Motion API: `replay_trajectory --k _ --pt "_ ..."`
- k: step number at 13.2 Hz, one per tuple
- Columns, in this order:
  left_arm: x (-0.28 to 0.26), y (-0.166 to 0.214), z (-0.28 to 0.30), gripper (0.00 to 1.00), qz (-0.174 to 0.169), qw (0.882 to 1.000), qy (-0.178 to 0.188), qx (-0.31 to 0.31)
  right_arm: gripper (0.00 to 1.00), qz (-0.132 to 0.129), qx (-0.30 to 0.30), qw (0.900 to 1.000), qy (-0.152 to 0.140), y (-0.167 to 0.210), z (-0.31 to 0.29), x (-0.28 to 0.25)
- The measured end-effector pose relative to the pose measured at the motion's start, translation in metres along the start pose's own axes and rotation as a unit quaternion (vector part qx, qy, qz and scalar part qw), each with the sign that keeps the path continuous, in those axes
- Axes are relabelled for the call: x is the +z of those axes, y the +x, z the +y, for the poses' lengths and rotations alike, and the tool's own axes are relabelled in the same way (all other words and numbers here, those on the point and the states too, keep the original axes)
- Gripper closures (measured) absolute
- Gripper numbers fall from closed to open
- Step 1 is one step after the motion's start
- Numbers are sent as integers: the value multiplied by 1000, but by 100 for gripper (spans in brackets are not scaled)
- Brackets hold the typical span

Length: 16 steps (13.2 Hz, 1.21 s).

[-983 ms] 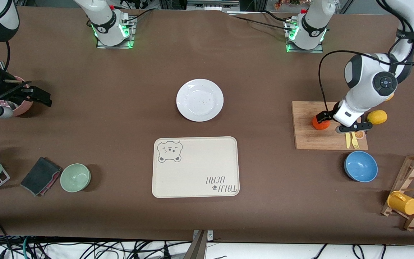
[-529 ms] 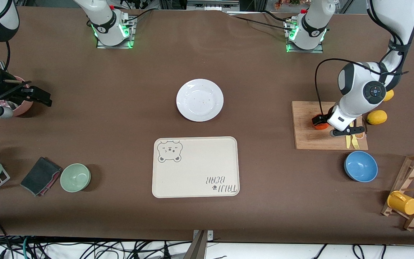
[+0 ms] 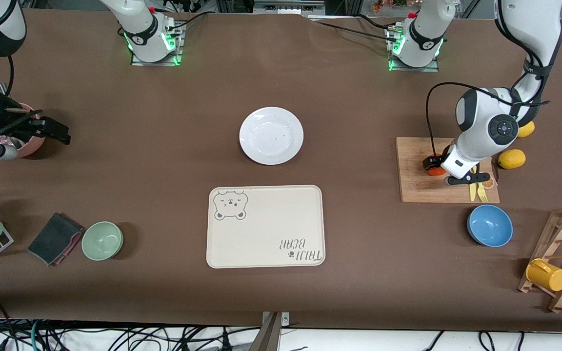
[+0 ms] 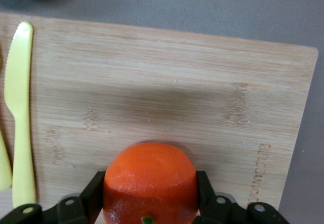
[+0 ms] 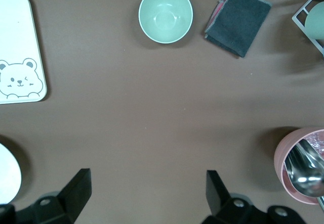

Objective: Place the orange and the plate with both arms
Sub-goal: 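Close the left gripper on the orange and lift it, then carry the orange with the left gripper over the white plate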

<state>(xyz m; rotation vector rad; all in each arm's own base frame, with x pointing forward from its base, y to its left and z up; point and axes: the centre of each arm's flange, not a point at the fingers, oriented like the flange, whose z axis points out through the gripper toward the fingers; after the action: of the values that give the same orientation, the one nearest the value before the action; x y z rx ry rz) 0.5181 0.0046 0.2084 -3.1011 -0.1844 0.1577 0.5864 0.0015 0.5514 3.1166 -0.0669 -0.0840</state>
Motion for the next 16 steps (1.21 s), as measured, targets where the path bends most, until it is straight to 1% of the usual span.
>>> replay_trajectory --k 2,3,6,9,11,13,16 --pt "-4 2 3 25 6 1000 -3 3 0 0 0 1000 0 0 0 0" --pt "-11 4 11 25 12 1000 -15 0 0 0 0 1000 0 0 0 0" --pt "-44 6 71 25 34 996 -77 -1 0 -1 0 1000 0 0 0 1" --pt "-67 0 136 25 45 992 -117 16 0 -3 0 1000 0 0 0 2" --pt "-73 -15 185 25 42 991 -126 18 0 -3 0 1000 0 0 0 2" --pt "-76 -40 237 25 36 991 -128 26 0 -3 0 1000 0 0 0 2" --pt "-100 -72 312 25 43 988 -145 17 0 -3 0 1000 0 0 -1 2"
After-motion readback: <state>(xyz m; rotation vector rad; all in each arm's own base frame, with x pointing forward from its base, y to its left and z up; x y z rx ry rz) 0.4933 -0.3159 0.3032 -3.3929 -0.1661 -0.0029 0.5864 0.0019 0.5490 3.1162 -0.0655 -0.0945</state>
